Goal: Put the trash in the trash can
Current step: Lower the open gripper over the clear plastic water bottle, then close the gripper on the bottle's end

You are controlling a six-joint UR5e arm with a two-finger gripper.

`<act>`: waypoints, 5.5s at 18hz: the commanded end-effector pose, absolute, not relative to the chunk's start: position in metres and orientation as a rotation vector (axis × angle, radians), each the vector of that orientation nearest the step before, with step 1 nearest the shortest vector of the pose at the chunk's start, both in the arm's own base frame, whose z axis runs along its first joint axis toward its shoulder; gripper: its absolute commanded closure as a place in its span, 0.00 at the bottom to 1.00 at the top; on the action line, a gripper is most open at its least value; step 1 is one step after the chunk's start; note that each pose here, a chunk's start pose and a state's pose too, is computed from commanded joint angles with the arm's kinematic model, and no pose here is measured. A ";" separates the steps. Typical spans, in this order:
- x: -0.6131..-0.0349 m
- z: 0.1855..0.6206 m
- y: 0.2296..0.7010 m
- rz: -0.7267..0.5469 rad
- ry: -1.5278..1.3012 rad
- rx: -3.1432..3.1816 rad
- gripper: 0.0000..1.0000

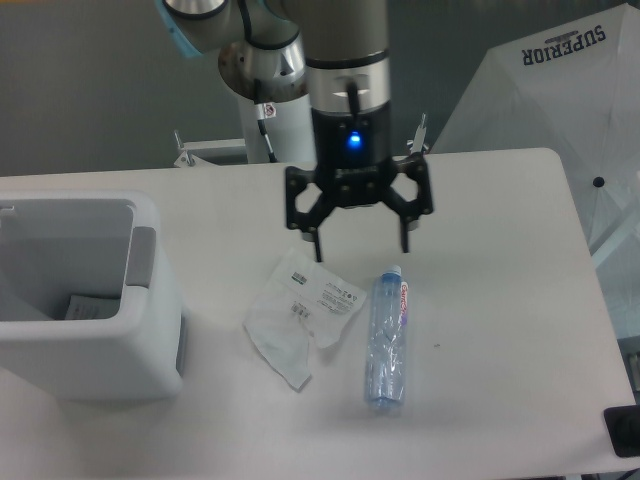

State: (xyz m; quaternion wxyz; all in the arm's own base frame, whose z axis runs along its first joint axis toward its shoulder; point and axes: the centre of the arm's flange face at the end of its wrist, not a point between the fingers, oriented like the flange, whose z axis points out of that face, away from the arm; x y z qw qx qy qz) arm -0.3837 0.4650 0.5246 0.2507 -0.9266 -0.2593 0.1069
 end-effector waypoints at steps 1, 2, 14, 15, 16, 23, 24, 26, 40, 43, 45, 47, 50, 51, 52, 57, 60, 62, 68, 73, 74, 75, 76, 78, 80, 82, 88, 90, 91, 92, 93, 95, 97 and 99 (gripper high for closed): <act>-0.385 0.524 0.465 0.292 -0.704 -2.524 0.00; -0.385 0.523 0.465 0.297 -0.680 -2.533 0.00; -0.417 0.439 0.505 0.249 -0.725 -2.539 0.00; -0.423 0.426 0.509 0.240 -0.719 -2.557 0.00; -0.431 0.413 0.515 0.229 -0.720 -2.574 0.00; -0.452 0.334 0.532 0.177 -0.567 -2.723 0.00; -0.452 0.325 0.532 0.169 -0.540 -2.742 0.00; -0.454 0.309 0.534 0.155 -0.499 -2.771 0.00; -0.459 0.215 0.552 0.088 -0.319 -2.921 0.00; -0.459 0.212 0.552 0.090 -0.321 -2.928 0.00; -0.462 0.207 0.551 0.111 -0.318 -2.948 0.00; -0.463 0.205 0.551 0.114 -0.321 -2.952 0.00; -0.466 0.198 0.550 0.128 -0.331 -2.972 0.00; -0.466 0.195 0.550 0.136 -0.338 -2.980 0.00; -0.467 0.194 0.550 0.139 -0.341 -2.984 0.00; -0.467 0.192 0.551 0.141 -0.342 -2.985 0.00; -0.467 0.190 0.551 0.139 -0.344 -2.988 0.01; -0.467 0.189 0.551 0.137 -0.345 -2.989 0.01; -0.462 0.189 0.554 0.146 -0.339 -2.995 0.08; -0.461 0.189 0.554 0.151 -0.338 -3.000 0.18; -0.460 0.190 0.554 0.153 -0.336 -2.999 0.18; -0.460 0.188 0.554 0.150 -0.336 -3.001 0.18; -0.460 0.188 0.554 0.150 -0.336 -3.001 0.18; -0.460 0.187 0.554 0.148 -0.336 -3.003 0.18; -0.460 0.186 0.554 0.148 -0.335 -3.005 0.18; -0.460 0.186 0.554 0.152 -0.335 -3.005 0.18; -0.462 0.187 0.552 0.186 -0.343 -3.023 0.23; -0.462 0.187 0.552 0.186 -0.343 -3.023 0.26; -0.461 0.187 0.552 0.186 -0.340 -3.024 0.27; -0.461 0.188 0.552 0.187 -0.343 -3.022 0.29; -0.462 0.188 0.552 0.188 -0.345 -3.022 0.30; -0.461 0.187 0.552 0.186 -0.340 -3.024 0.33; -0.462 0.187 0.552 0.186 -0.343 -3.023 0.33; -0.461 0.187 0.552 0.186 -0.340 -3.024 0.33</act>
